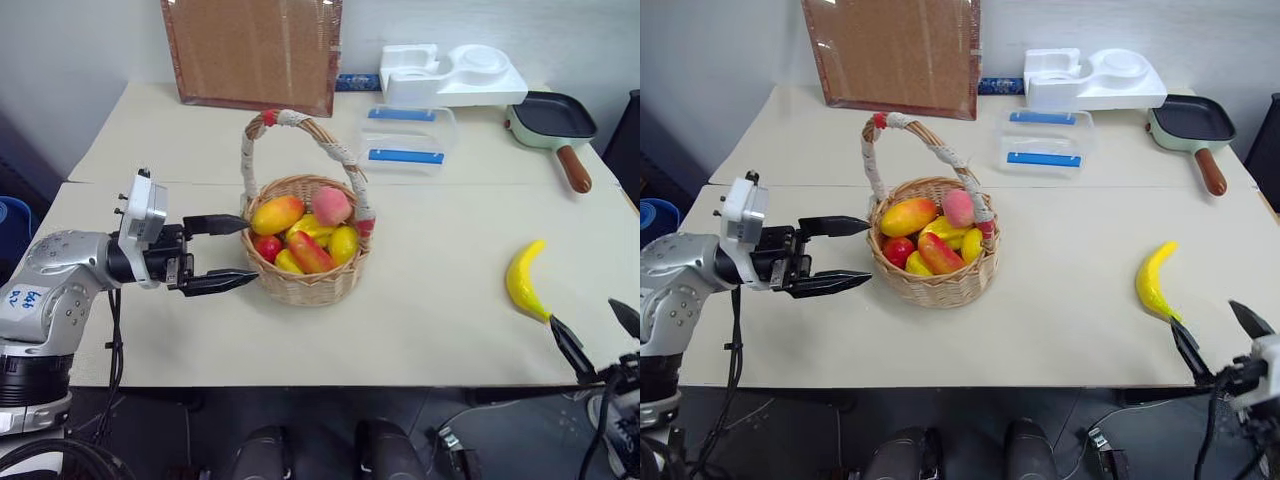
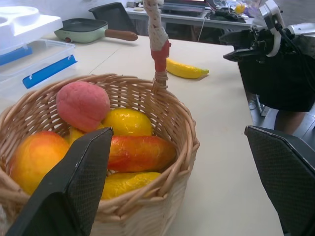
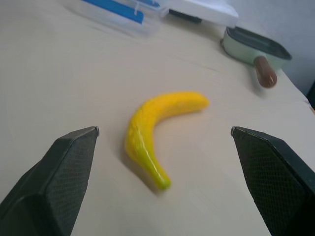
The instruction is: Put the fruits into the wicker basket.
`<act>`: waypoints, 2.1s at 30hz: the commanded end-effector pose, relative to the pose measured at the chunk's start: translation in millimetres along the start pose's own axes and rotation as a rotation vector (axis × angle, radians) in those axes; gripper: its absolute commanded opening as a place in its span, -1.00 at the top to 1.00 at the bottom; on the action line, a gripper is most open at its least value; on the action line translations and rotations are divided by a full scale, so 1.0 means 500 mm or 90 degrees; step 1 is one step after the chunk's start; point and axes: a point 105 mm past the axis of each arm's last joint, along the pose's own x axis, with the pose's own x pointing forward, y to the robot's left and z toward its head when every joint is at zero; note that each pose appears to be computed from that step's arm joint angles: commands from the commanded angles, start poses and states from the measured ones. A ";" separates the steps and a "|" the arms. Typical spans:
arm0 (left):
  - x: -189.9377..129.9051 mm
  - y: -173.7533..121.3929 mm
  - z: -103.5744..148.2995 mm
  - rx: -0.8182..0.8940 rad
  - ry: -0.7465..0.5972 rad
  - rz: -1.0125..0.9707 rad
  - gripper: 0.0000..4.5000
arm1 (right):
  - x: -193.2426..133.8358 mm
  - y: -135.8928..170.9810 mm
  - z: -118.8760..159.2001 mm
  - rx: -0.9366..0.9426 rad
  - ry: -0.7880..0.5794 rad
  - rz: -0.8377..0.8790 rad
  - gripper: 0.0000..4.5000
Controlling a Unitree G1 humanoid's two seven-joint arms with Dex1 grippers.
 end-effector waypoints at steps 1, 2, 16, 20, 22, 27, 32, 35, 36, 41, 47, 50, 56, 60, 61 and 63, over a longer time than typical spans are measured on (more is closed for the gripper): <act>0.007 -0.007 0.018 0.025 -0.017 -0.016 -1.00 | 0.019 -0.003 0.047 0.020 -0.041 -0.004 -0.99; 0.010 -0.014 0.019 0.022 -0.017 -0.032 -1.00 | 0.037 -0.004 0.061 0.032 -0.037 0.003 -0.99; 0.051 -0.059 0.023 0.011 -0.037 -0.084 -1.00 | 0.219 -0.028 0.049 0.124 0.411 0.025 -0.99; 0.050 -0.066 0.025 0.013 -0.041 -0.075 -1.00 | 0.250 -0.029 0.040 0.080 0.428 0.022 -0.92; 0.048 -0.068 0.026 0.014 -0.041 -0.067 -1.00 | 0.256 -0.031 0.031 0.062 0.442 0.023 -0.83; 0.038 -0.066 0.031 0.022 -0.040 -0.044 -1.00 | 0.263 -0.023 0.004 0.071 0.462 0.049 -0.68; 0.027 -0.059 0.036 0.028 -0.036 -0.028 -1.00 | 0.282 0.003 0.026 0.102 0.401 0.126 0.04; 0.010 -0.051 0.042 0.025 -0.040 0.001 -1.00 | 0.303 0.043 0.113 0.076 0.248 0.265 0.52; 0.007 -0.050 0.042 0.025 -0.041 0.005 -1.00 | 0.304 0.047 0.124 0.069 0.227 0.283 0.60; -0.041 -0.043 0.025 -0.017 -0.045 0.076 -1.00 | 0.247 0.175 0.264 0.038 0.129 0.596 0.62; -0.067 -0.051 -0.007 -0.061 -0.020 0.099 -1.00 | 0.122 0.262 0.254 0.014 0.313 0.848 0.62; -0.072 -0.054 -0.014 -0.069 -0.016 0.104 -1.00 | 0.100 0.288 0.259 0.004 0.335 0.897 0.62; -0.073 -0.047 -0.008 -0.064 -0.027 0.119 -1.00 | 0.134 0.393 0.346 0.001 0.122 0.959 0.62; -0.073 -0.045 -0.005 -0.061 -0.031 0.124 -1.00 | 0.177 0.459 0.382 0.014 0.054 0.931 0.62; -0.073 -0.046 -0.005 -0.061 -0.031 0.126 -1.00 | 0.191 0.475 0.387 0.015 0.047 0.915 0.62; -0.075 -0.047 -0.004 -0.062 -0.031 0.129 -1.00 | 0.217 0.500 0.393 0.018 0.045 0.881 0.62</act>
